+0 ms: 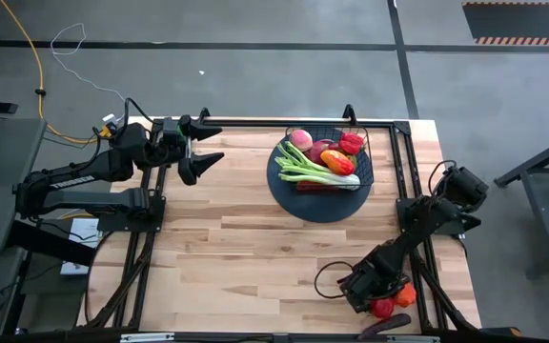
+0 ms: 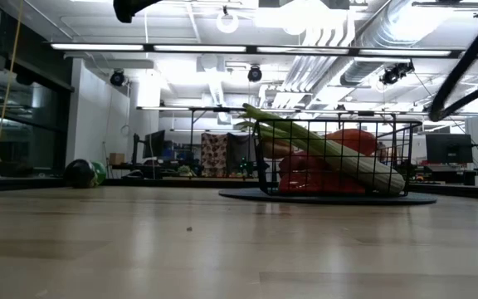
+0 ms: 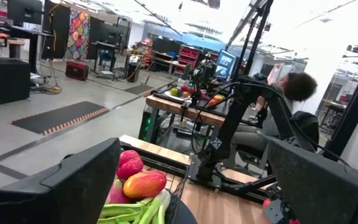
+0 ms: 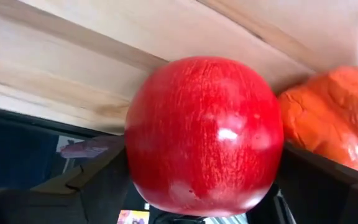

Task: Build produce basket
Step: Put the apple into the black wire basket

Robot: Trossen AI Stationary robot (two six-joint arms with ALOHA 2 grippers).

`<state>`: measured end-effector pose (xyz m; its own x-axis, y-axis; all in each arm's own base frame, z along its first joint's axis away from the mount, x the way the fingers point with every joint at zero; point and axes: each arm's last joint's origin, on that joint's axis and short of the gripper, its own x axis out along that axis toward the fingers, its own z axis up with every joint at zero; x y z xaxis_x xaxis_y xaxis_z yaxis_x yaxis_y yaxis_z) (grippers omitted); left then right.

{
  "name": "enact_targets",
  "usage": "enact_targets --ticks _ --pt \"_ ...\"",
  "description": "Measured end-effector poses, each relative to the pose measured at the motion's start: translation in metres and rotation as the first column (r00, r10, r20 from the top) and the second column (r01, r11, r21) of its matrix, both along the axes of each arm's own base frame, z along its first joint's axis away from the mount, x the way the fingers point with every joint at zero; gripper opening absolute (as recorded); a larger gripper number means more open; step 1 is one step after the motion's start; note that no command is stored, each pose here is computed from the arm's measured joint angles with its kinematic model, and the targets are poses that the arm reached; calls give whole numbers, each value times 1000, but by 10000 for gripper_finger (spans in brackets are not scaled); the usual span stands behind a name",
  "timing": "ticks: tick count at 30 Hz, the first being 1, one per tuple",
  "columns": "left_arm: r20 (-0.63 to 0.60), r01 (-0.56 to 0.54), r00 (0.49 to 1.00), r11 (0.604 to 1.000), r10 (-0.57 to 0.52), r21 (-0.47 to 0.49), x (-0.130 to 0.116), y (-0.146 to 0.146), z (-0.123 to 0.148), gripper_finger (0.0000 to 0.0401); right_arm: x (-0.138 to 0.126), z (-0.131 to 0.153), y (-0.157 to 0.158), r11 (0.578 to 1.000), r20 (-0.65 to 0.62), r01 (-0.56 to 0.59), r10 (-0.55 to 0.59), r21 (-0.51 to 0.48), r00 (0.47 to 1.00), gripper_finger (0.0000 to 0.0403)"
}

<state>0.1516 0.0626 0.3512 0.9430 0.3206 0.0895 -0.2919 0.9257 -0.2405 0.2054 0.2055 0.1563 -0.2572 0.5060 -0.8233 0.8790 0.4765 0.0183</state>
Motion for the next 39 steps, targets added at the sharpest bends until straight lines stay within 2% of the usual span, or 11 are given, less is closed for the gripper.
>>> enact_targets --ticks 4,8,13,16,20,22,28,30,33,37,39 --pt "0 -1 1000 1000 1 0 0 0 0 397 6 6 -8 998 95 -55 53 15 994 330" --pt "0 -3 1000 1000 3 0 0 0 0 397 11 24 -22 995 248 -101 95 10 964 329" --pt "0 -5 1000 1000 5 -1 0 0 0 397 15 63 -52 991 514 -127 130 -41 848 328" --pt "1 -6 1000 1000 6 -6 0 0 0 397 17 88 -76 987 664 -136 158 -85 731 328" --pt "1 -6 1000 1000 6 -9 0 0 0 397 21 111 -113 980 799 -115 200 -164 567 328" --pt "9 -4 1000 1000 4 -30 0 0 0 397 26 117 -131 969 837 -90 246 -232 490 328" --pt "26 1 1000 997 1 -76 -1 0 0 397 48 118 -180 900 846 -46 425 -434 323 328" --pt "26 1 1000 997 1 -75 -1 0 0 397 59 120 -198 873 847 10 470 -487 249 328" --pt "29 -4 1000 997 7 -83 -1 0 0 397 72 133 -225 833 849 161 520 -529 100 327" --pt "32 -17 999 996 20 -85 -1 0 0 397 80 157 -255 768 801 374 591 -520 -98 327" --pt "32 -31 999 996 34 -87 -1 1 0 397 80 169 -264 737 755 442 631 -511 -180 327"
